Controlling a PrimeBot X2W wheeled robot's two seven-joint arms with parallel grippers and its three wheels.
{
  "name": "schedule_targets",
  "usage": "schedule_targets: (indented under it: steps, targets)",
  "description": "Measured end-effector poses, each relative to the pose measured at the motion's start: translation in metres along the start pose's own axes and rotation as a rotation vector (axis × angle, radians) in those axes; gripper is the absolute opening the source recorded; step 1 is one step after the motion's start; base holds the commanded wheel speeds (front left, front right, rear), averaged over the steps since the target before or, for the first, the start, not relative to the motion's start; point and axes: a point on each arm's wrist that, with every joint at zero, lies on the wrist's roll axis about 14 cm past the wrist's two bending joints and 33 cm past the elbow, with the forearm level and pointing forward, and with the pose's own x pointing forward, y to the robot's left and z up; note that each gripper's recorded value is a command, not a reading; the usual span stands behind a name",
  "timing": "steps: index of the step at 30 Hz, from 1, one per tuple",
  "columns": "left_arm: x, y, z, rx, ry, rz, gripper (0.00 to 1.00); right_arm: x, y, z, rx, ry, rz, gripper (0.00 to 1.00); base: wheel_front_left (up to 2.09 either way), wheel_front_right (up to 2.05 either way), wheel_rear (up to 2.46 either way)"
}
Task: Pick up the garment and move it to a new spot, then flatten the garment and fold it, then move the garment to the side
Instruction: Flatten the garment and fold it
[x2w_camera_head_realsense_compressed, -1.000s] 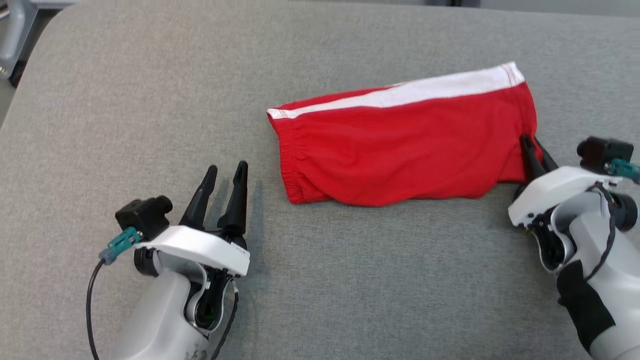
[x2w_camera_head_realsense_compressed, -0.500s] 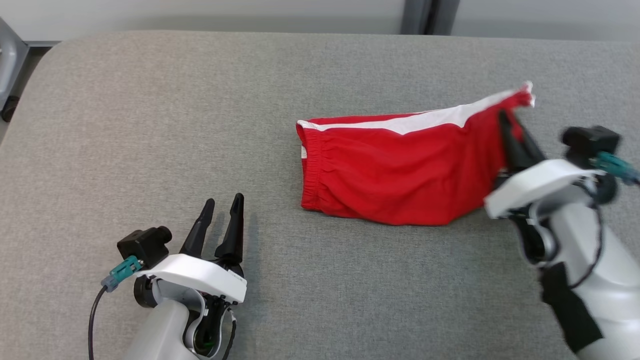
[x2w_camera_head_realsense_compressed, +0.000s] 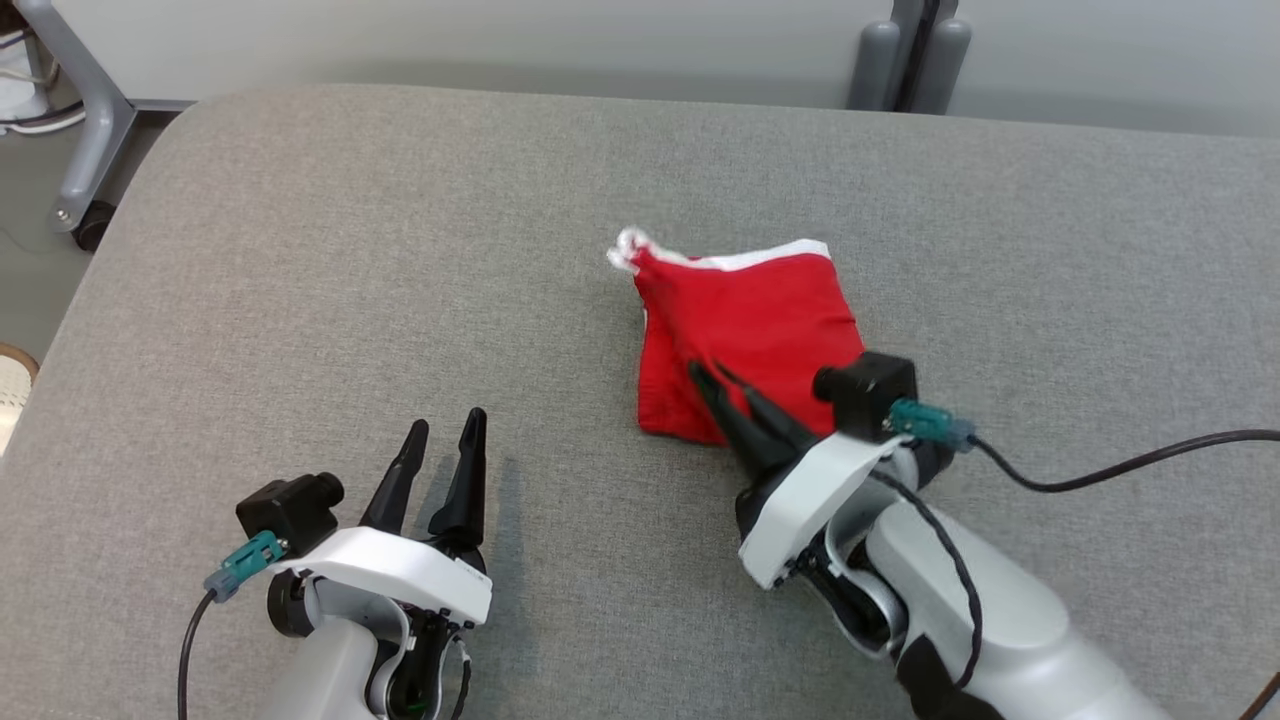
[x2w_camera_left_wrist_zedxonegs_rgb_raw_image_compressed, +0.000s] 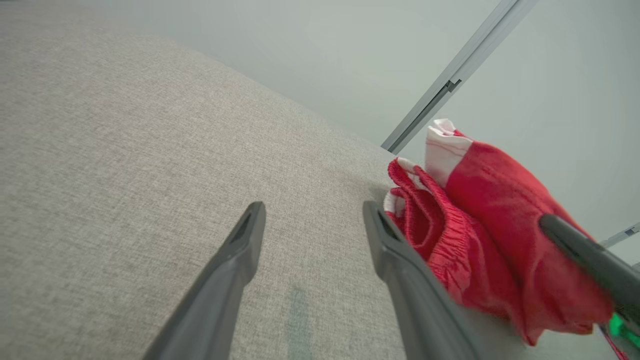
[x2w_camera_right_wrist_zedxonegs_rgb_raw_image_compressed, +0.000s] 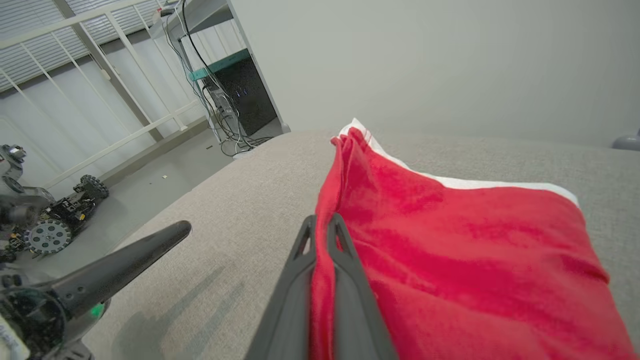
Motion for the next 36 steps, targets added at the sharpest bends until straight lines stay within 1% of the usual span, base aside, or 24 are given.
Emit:
schedule_targets:
  steps: [1,2,6,9,10,12,14,16,17,18,22,25,29,31,36]
  targets:
    - [0.0,0.0,0.001,0.008,-0.002,0.004,1.0,-0.001,0.002,-0.003,0.011,0.005,0.003,1.0,0.0,0.0,0.0]
    - [-0.001,-0.001,0.001,0.031,-0.001,-0.002,1.0,-0.001,0.004,-0.004,0.018,0.008,0.005,1.0,0.0,0.0,0.0]
    - [0.0,-0.002,0.004,0.041,-0.013,-0.003,1.0,-0.004,0.005,-0.001,0.041,-0.01,-0.003,1.0,0.0,0.0,0.0]
    - [0.001,-0.003,0.005,0.052,-0.019,0.001,1.0,-0.011,-0.012,0.008,0.057,-0.044,-0.062,1.0,0.0,0.0,0.0]
    - [0.002,-0.004,0.007,0.059,-0.024,0.0,1.0,-0.013,-0.019,0.014,0.045,-0.061,-0.082,1.0,0.0,0.0,0.0]
    - [0.006,-0.007,0.01,0.083,-0.034,-0.01,1.0,-0.022,-0.039,0.027,0.028,-0.104,-0.146,1.0,0.0,0.0,0.0]
    - [0.007,-0.009,0.01,0.093,-0.039,-0.011,1.0,-0.038,-0.063,0.031,-0.006,-0.12,-0.221,1.0,0.0,0.0,0.0]
    - [0.008,-0.01,0.011,0.114,-0.041,-0.014,1.0,-0.058,-0.088,0.035,-0.007,-0.145,-0.312,1.0,0.0,0.0,0.0]
    - [0.01,-0.014,0.011,0.125,-0.043,-0.023,1.0,-0.075,-0.105,0.034,-0.018,-0.151,-0.382,1.0,0.0,0.0,0.0]
    - [0.01,-0.014,0.011,0.125,-0.043,-0.023,1.0,-0.075,-0.105,0.034,-0.018,-0.151,-0.382,1.0,0.0,0.0,0.0]
    - [0.011,-0.016,0.008,0.143,-0.037,-0.032,1.0,-0.109,-0.134,0.034,-0.022,-0.173,-0.512,1.0,0.0,0.0,0.0]
    - [0.013,-0.018,0.006,0.156,-0.035,-0.035,1.0,-0.131,-0.148,0.032,-0.031,-0.182,-0.586,1.0,0.0,0.0,0.0]
    - [0.013,-0.02,0.004,0.165,-0.029,-0.043,1.0,-0.155,-0.158,0.024,-0.039,-0.171,-0.661,1.0,0.0,0.0,0.0]
    - [0.013,-0.021,0.005,0.184,-0.033,-0.043,1.0,-0.165,-0.159,0.022,-0.071,-0.158,-0.679,1.0,0.0,0.0,0.0]
    - [0.006,-0.018,0.001,0.209,-0.023,-0.037,1.0,-0.182,-0.157,0.017,-0.098,-0.146,-0.714,1.0,0.0,0.0,0.0]
